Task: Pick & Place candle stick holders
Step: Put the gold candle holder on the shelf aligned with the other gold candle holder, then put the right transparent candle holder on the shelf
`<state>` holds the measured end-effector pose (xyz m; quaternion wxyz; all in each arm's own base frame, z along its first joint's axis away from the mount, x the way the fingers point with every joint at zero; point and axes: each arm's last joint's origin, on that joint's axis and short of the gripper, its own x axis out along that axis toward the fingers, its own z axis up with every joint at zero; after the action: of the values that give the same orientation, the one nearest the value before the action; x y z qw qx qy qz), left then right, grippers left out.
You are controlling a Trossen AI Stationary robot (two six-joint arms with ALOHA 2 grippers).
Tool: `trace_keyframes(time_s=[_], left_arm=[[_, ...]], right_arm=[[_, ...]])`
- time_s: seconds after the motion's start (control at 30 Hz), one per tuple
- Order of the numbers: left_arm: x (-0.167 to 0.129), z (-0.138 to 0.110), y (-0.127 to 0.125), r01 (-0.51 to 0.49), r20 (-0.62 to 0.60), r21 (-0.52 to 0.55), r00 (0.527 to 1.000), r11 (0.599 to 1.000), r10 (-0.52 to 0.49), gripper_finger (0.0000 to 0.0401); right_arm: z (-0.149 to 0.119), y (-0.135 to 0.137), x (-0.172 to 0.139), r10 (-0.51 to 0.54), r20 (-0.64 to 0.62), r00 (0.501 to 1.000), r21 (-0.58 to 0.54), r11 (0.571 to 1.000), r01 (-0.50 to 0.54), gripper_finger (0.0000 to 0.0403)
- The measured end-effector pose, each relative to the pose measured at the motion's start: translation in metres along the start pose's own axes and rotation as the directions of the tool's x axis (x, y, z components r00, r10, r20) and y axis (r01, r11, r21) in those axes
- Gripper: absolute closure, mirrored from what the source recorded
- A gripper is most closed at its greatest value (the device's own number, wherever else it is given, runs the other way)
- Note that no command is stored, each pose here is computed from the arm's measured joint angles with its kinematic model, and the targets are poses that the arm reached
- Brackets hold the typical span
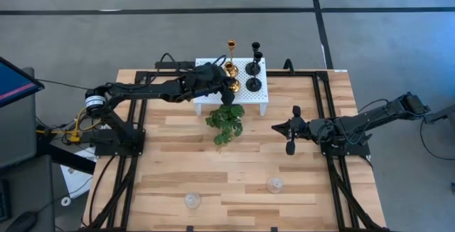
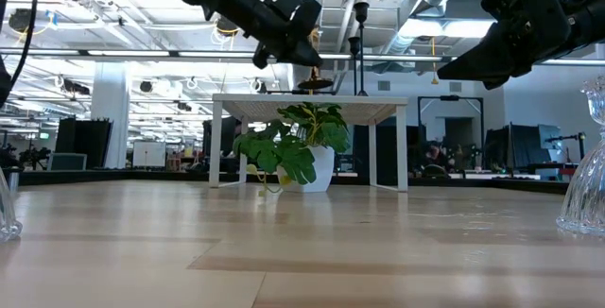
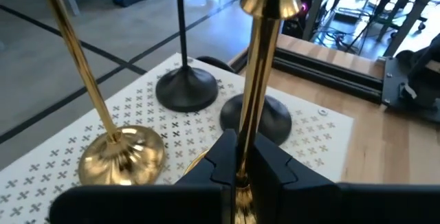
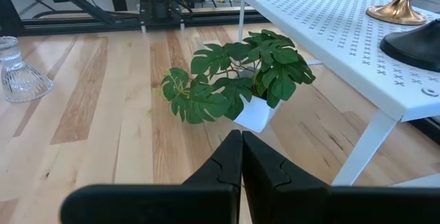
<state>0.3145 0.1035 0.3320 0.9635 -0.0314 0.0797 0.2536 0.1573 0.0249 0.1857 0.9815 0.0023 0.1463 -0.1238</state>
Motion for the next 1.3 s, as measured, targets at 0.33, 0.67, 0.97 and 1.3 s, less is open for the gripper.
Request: trace_keyframes(time_s=[0.33,0.67,0.97,1.3], left_arm=[[0.006,-0.006,0.003,-0.019,-0.027,0.001,0.999,1.000,0.019,0.0384],[0.021,-0.020,0.008,-0.038,-0.078,0.003,0.996,0.999,0.038,0.0384],[0.021,-0.022,0.008,-0.042,-0.094,0.009,0.995,0.999,0.043,0.0357],[0.021,-0.023,0.008,-0.038,-0.097,0.045,0.994,0.998,0.042,0.0305]], right_arm=[[0.000,0.000,0.000,0.000,0.000,1.000,0.001,1.000,0.000,0.0403],[0.000,0.000,0.000,0.000,-0.003,1.000,0.001,1.000,0.000,0.0403],[0.000,0.000,0.000,0.000,-0.004,1.000,0.000,1.000,0.000,0.0403],[0.000,0.000,0.000,0.000,-0.004,1.000,-0.002,1.000,0.000,0.0403]])
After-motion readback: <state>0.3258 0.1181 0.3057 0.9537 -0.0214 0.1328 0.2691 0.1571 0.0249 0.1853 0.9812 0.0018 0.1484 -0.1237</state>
